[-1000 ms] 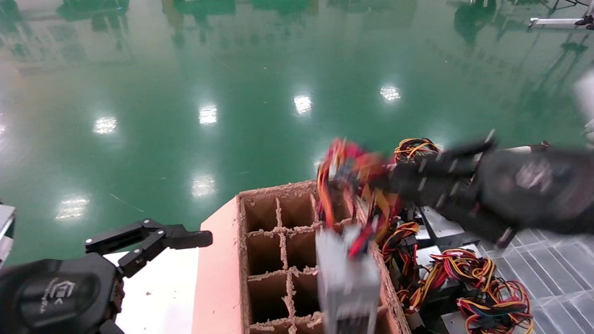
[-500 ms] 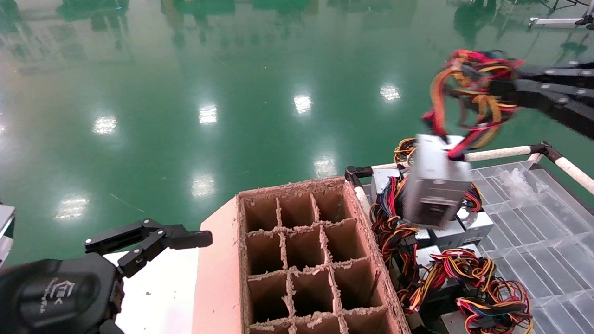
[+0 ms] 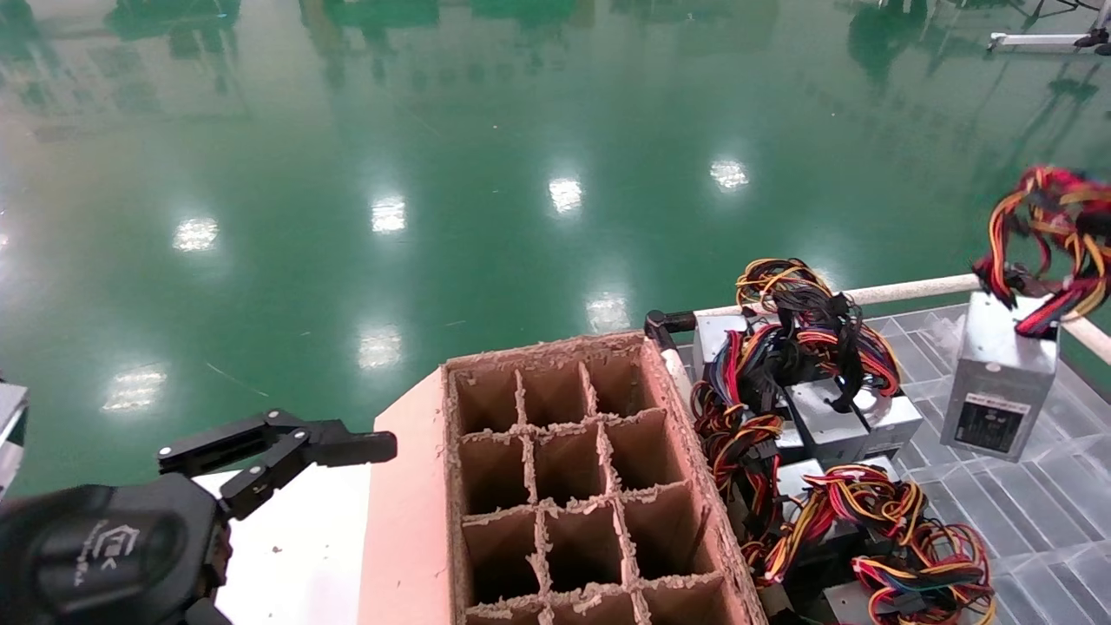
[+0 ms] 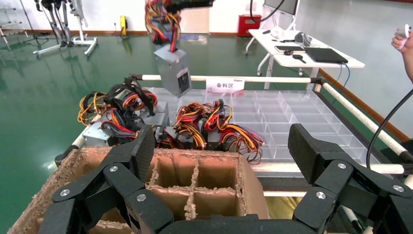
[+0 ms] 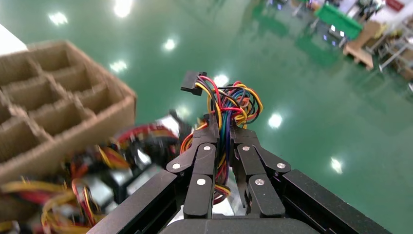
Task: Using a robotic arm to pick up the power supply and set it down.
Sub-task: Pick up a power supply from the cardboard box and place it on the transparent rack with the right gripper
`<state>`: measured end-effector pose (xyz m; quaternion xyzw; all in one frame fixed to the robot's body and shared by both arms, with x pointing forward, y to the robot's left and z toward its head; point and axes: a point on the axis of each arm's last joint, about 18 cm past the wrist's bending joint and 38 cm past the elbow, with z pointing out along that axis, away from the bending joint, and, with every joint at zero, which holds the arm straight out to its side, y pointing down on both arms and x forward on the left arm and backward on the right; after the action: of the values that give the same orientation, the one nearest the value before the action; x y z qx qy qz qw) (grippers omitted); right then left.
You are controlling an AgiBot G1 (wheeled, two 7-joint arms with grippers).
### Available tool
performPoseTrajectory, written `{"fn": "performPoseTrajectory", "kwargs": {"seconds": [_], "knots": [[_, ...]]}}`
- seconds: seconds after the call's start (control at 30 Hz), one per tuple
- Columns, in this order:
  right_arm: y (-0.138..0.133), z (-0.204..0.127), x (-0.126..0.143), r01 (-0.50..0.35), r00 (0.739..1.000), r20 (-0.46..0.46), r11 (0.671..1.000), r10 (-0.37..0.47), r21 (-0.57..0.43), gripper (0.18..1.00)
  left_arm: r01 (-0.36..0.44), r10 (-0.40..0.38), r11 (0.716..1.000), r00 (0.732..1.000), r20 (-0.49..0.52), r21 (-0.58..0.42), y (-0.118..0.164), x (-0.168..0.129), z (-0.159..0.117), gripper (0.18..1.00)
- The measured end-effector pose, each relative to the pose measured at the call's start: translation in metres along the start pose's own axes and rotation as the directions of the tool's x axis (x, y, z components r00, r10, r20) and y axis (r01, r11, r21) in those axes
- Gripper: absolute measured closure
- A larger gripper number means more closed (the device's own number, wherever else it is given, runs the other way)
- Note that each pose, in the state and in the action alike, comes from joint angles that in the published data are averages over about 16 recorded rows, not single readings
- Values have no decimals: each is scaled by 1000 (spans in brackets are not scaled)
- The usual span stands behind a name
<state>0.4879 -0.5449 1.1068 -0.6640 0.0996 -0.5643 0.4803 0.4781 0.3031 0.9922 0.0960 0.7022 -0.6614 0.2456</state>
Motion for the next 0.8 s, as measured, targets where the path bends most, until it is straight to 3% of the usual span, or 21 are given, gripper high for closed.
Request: {"fn": "performPoseTrajectory", "kwargs": {"seconds": [0.33,0.8], "knots": [[35,8,-5,26,999,29,992,-23,-120,972,0,0,1000,1000,0,0,0,0,0,184],[62,36,-23,43,993,118,982,-21,-186,972,0,0,1000,1000,0,0,0,0,0,184]]}}
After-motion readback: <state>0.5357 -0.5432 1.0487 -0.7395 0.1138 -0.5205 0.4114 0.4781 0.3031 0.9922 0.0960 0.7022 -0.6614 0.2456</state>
